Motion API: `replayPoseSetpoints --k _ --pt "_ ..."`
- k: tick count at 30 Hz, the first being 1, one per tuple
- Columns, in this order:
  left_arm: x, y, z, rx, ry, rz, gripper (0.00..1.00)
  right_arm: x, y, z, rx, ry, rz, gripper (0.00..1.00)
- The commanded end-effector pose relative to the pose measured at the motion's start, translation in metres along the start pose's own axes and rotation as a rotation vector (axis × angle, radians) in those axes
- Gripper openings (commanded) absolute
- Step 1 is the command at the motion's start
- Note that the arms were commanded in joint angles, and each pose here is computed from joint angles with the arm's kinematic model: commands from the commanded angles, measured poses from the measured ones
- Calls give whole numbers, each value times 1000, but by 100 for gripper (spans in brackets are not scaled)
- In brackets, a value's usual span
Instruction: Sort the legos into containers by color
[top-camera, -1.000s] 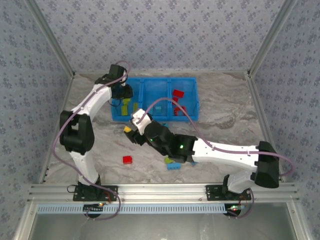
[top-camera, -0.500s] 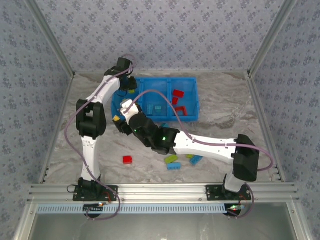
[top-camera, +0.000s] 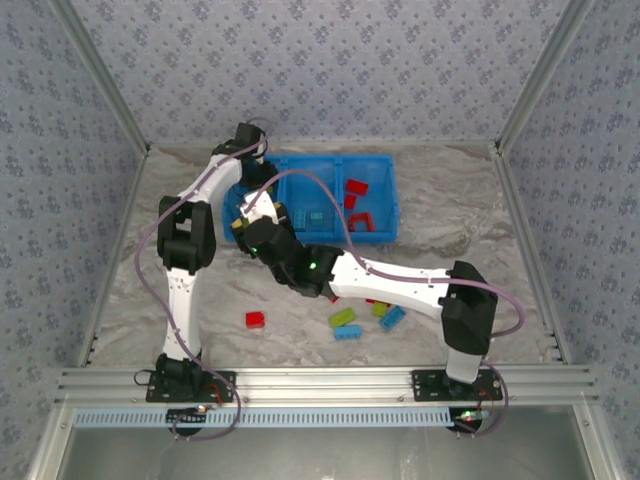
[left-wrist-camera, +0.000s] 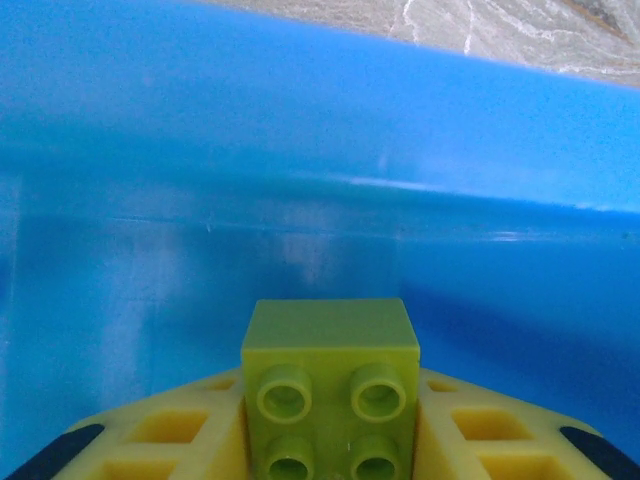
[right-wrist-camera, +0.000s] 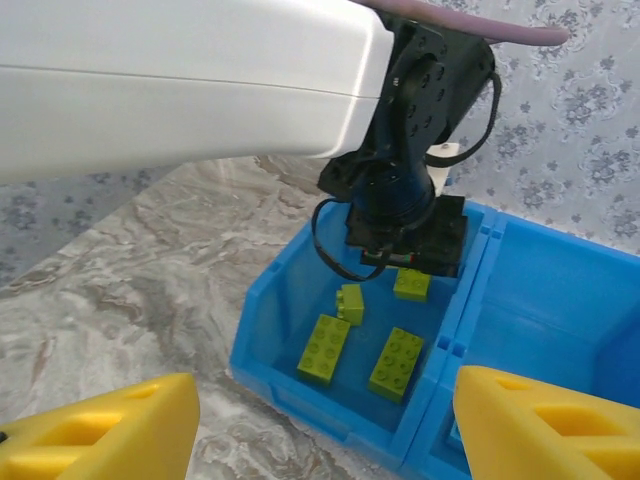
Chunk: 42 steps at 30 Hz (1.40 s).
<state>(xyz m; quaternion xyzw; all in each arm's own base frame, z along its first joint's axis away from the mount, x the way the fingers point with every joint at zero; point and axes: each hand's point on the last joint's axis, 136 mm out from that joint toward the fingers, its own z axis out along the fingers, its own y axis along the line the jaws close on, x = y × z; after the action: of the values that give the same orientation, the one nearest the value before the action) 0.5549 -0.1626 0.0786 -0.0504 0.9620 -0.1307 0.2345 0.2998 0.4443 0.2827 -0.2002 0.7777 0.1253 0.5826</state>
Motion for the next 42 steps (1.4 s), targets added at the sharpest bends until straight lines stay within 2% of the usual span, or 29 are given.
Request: replayPoseSetpoints --k 1,8,12,17,20,23,27,31,36,40,42 --pt "9 -2 5 43 34 -15 40 2 -7 8 75 25 -1 71" --pt "10 -6 4 87 51 -8 42 7 -3 18 146 67 -54 71" --pt "2 -8 -12 85 15 -3 46 8 0 14 136 68 -56 71" --pt "-15 -16 -68 93 -83 -8 60 1 0 -3 117 54 -42 70" --pt "-22 -15 -115 77 -152 -34 62 0 -1 -21 97 49 -26 69" --pt "-14 6 -167 24 -225 -114 62 18 4 -37 27 91 -26 69" --pt "25 41 -235 -20 -301 -218 65 71 37 -54 -236 184 -92 71" --pt "91 57 -291 -46 -270 -221 67 132 68 -70 -505 322 -195 82" --pt "167 68 -340 -45 -212 -187 70 202 76 -69 -613 471 -351 89" --pt "217 67 -358 31 -179 -161 70 237 79 -64 -690 546 -473 94" --pt "233 61 -363 94 -178 -168 70 234 87 -59 -718 548 -508 100"
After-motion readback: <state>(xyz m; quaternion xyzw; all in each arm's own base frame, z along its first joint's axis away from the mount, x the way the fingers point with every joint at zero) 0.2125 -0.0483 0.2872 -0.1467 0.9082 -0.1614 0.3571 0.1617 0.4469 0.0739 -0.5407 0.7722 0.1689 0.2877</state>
